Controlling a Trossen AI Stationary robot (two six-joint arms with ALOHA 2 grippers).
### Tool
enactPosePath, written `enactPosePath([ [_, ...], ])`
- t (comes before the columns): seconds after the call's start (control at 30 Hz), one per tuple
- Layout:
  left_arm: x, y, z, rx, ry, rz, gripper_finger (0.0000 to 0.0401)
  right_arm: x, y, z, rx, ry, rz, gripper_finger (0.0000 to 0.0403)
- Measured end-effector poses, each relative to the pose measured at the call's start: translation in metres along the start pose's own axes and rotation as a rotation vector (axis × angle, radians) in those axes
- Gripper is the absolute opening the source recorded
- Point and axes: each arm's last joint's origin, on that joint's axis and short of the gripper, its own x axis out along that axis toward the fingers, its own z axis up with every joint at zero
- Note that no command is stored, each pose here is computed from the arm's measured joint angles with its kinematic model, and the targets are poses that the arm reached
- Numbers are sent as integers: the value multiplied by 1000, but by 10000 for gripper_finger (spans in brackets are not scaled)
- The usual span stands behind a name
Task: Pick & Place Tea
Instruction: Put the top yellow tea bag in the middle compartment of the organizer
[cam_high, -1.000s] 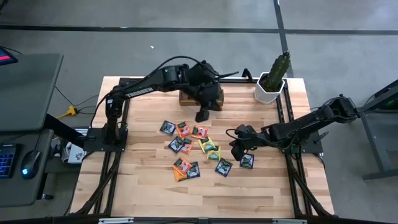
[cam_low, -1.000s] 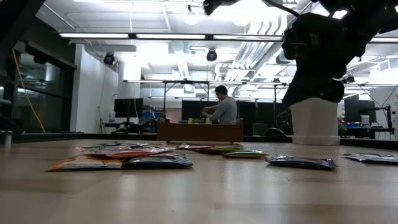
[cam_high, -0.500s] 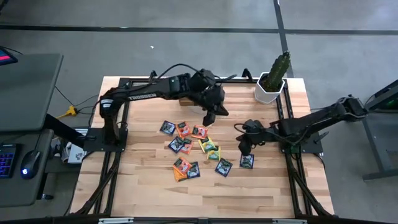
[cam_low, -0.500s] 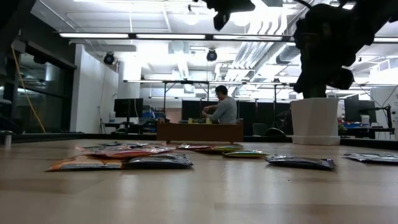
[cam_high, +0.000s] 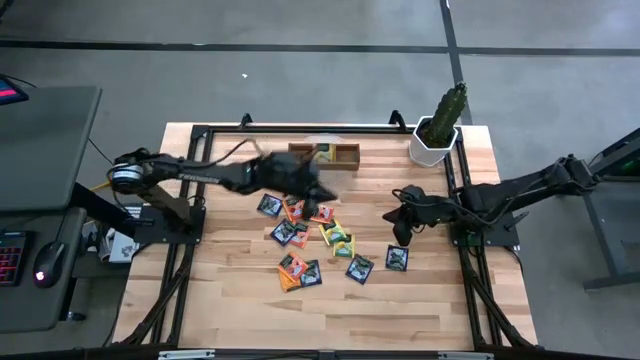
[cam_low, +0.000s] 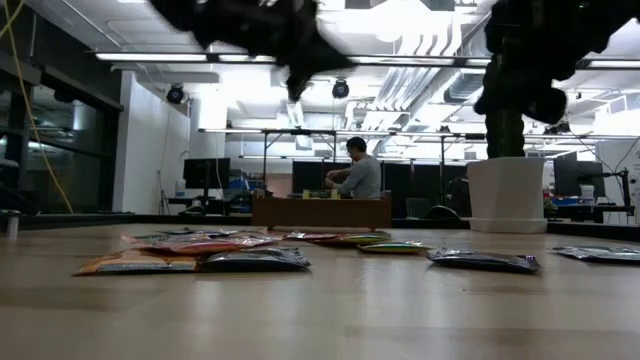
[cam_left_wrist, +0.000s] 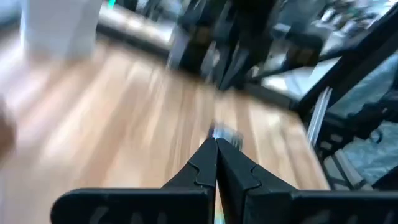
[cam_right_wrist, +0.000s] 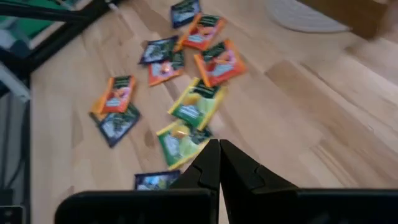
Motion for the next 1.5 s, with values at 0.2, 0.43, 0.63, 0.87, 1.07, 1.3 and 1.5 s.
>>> enactPosePath([
  [0.2,-7,-11,-65,-169,-25,81,1,28,7,7,-10,3,80,0],
  [0.43,-10,-36,-100,-212,29,278,1,72,23,16,-91,103,94,0],
  [0.63,-12,-46,-113,-76,99,339,1,108,41,23,-214,203,68,0],
  [0.87,-4,-40,-129,-63,188,352,1,148,49,18,-283,297,51,0],
  [1.07,5,-35,-142,-88,234,361,1,168,42,11,-253,342,6,0],
  [1.3,11,-33,-152,-92,276,342,1,172,30,17,-232,347,-26,0],
  [1.5,20,-33,-153,-105,225,293,1,173,26,20,-220,348,-33,0],
])
